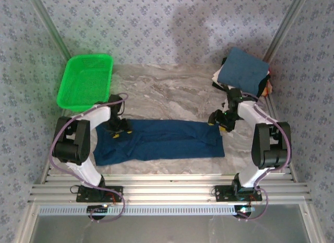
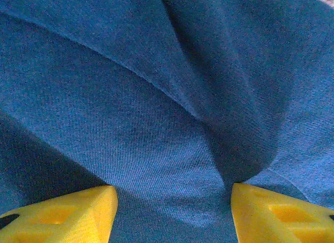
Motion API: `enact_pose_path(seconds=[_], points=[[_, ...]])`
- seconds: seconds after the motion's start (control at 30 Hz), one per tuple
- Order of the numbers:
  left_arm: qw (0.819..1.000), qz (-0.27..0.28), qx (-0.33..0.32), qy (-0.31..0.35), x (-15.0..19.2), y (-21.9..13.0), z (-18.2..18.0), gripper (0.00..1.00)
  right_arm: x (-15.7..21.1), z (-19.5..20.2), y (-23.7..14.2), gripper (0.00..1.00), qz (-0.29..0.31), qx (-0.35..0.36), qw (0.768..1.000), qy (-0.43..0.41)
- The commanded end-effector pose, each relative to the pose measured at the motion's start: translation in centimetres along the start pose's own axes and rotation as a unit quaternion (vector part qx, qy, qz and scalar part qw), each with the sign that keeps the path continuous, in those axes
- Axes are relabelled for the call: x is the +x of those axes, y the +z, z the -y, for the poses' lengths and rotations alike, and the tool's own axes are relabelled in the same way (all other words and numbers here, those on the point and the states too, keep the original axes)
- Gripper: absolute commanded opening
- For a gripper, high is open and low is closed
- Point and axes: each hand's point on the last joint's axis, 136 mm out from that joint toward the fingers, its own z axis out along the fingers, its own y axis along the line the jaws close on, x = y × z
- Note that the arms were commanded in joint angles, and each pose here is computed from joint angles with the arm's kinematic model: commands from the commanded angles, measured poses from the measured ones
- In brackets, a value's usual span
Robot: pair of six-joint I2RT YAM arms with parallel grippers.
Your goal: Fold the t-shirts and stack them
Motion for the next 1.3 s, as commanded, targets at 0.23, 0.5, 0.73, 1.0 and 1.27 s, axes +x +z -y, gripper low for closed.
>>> enact_pose_path(seconds=[0.23,0.5,0.73,1.0,1.27], points=[[1.0,0.004,0.01,0.008,0.0,0.5,0.0,0.61,-1.8,0.2,2.8,0.47,-0.01,-0.006,1.0,0.01],[1.0,0.003,0.008,0.006,0.3,0.7,-0.2,0.61,-1.8,1.1,2.9,0.46,-0.014,0.006,1.0,0.014],[1.0,0.002,0.008,0.006,0.3,0.9,-0.2,0.61,-1.5,1.6,2.6,0.46,-0.012,0.014,1.0,0.009],[1.0,-0.003,0.006,0.005,0.3,1.1,-0.2,0.61,-2.2,1.2,3.6,0.46,-0.008,0.007,1.0,0.013],[1.0,-0.006,0.003,0.005,0.7,1.5,-0.5,0.61,-2.3,1.2,3.9,0.38,-0.015,0.005,1.0,0.011]])
